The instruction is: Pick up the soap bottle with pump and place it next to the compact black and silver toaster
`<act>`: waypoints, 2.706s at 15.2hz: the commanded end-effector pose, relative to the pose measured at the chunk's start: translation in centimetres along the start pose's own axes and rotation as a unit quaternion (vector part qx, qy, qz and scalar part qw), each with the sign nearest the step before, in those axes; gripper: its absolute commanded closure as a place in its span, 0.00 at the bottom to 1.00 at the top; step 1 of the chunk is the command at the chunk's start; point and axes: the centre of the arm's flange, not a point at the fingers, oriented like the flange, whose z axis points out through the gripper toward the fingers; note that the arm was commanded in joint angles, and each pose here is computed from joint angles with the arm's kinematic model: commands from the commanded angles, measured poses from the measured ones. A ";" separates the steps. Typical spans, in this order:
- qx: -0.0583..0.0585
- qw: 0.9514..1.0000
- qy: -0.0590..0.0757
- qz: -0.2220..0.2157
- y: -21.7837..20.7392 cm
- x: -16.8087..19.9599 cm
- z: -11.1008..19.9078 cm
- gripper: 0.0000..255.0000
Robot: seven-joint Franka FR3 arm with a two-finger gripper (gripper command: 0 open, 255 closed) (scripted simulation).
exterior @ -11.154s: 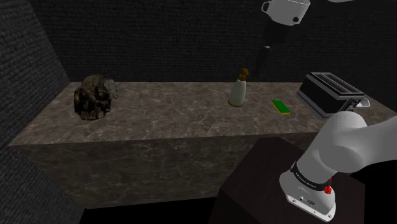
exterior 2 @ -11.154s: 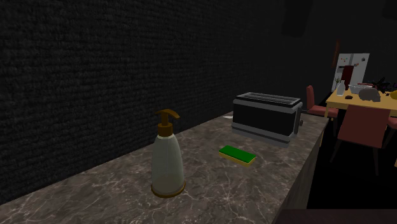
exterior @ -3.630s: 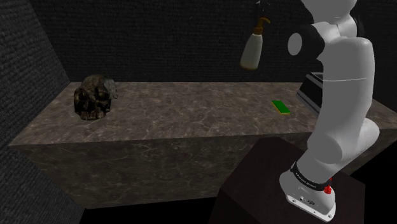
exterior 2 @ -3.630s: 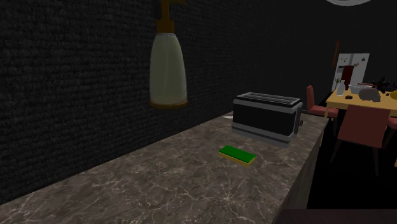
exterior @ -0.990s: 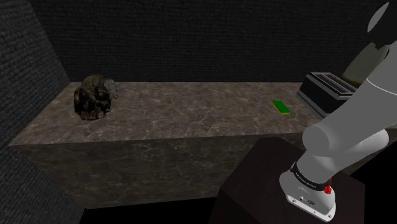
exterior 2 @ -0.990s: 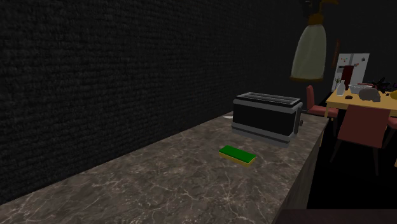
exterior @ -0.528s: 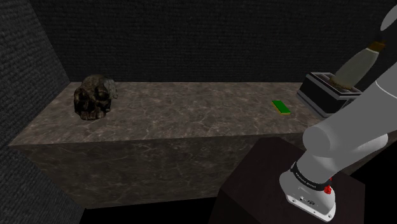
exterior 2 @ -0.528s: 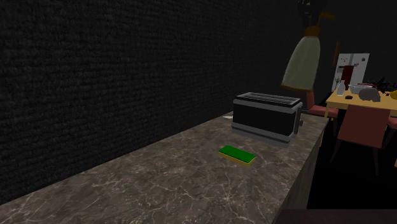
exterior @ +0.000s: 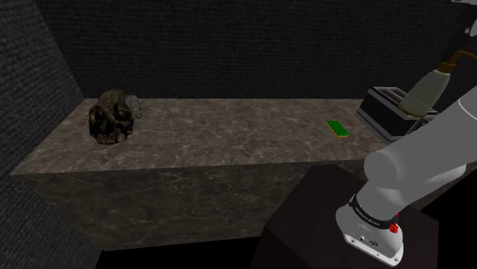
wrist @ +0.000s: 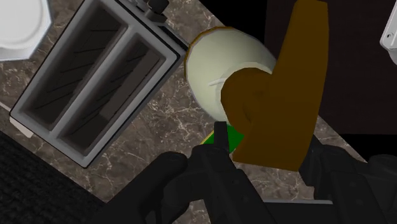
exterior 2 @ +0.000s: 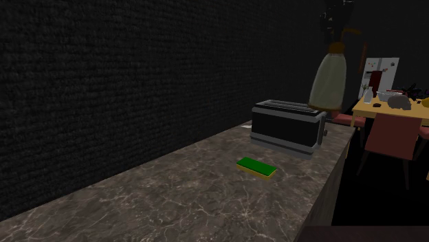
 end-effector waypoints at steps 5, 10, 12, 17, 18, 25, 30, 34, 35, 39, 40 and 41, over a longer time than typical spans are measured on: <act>-0.001 1.000 0.000 0.000 0.0 0.2 3.2 1.00; -0.001 1.000 0.000 0.000 0.1 0.3 5.8 1.00; -0.001 1.000 0.000 0.000 0.2 0.3 6.9 1.00; -0.001 1.000 0.000 0.000 0.3 0.4 9.5 1.00; -0.001 1.000 0.000 0.000 0.3 0.4 10.0 1.00; -0.001 1.000 0.000 0.000 0.4 0.6 13.7 1.00; -0.001 1.000 0.000 0.000 0.5 0.6 16.4 1.00; -0.001 1.000 0.000 0.000 0.6 0.7 18.5 1.00; -0.001 1.000 0.000 0.000 0.6 0.7 19.0 1.00; -0.001 1.000 0.000 0.000 0.7 0.8 21.1 1.00; -0.001 1.000 0.000 0.000 0.7 0.8 21.6 1.00; -0.001 1.000 0.000 0.000 0.7 0.9 22.2 1.00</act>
